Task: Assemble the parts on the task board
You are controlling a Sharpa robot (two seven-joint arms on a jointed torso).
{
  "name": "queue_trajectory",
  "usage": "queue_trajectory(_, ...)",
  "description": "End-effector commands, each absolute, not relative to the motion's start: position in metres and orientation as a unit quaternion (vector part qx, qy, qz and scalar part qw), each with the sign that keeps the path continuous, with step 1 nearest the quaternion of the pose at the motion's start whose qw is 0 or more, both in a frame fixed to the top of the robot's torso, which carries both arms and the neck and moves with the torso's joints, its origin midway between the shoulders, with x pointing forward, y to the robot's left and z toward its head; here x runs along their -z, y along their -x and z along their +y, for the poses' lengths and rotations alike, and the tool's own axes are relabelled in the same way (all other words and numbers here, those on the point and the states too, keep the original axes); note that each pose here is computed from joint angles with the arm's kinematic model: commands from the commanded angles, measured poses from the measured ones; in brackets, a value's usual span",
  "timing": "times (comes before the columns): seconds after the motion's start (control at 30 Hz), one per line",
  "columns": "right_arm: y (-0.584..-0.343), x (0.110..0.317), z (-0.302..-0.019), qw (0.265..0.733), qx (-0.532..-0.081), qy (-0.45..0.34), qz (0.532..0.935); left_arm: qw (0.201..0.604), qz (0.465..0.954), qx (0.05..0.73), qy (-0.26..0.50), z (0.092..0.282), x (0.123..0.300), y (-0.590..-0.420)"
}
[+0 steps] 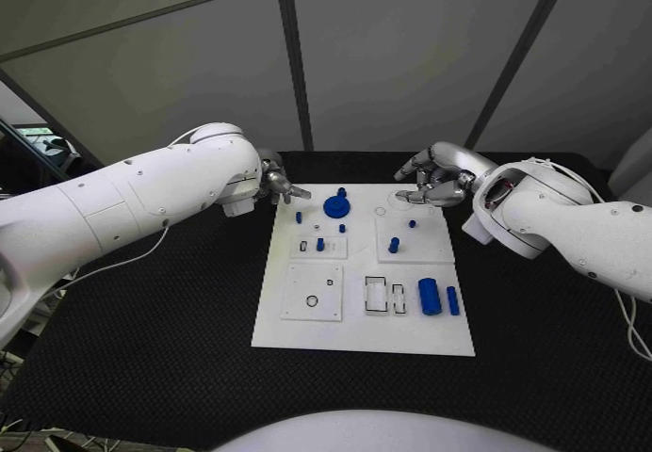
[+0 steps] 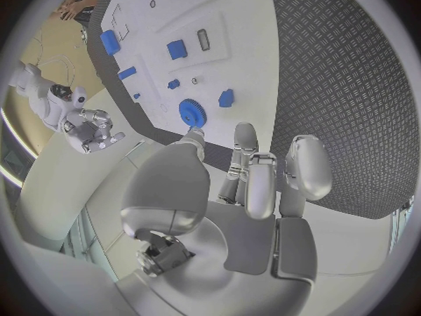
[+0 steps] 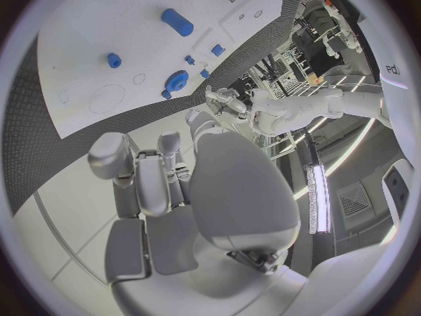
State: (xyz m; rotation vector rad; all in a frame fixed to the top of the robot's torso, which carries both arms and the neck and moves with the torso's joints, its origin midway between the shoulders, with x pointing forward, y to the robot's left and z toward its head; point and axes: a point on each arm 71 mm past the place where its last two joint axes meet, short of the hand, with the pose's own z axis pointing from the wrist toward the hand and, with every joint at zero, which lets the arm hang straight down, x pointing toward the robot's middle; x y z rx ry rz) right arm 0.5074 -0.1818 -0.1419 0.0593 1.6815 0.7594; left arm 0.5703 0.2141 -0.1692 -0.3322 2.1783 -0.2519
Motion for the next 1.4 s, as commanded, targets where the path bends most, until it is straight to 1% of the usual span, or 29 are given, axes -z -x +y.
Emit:
queue_trajectory(0.03, -0.507, 0.140, -0.180, 0.605, -0.333, -0.023, 0.723, 0.427, 0.893, 0.096, 0.105, 0.210, 0.174, -0.572)
queue_trajectory(0.37, -0.507, 0.140, -0.178, 0.603, -0.336, -0.021, 0.723, 0.413, 0.901, 0.093, 0.095, 0.203, 0.181, -0.576)
queue_trajectory(1.07, -0.507, 0.141, -0.177, 0.602, -0.335, -0.020, 0.725, 0.393, 0.911, 0.092, 0.078, 0.199, 0.184, -0.575)
queue_trajectory(1.4, -0.507, 0.141, -0.177, 0.601, -0.335, -0.019, 0.726, 0.391, 0.913, 0.090, 0.077, 0.197, 0.185, -0.576)
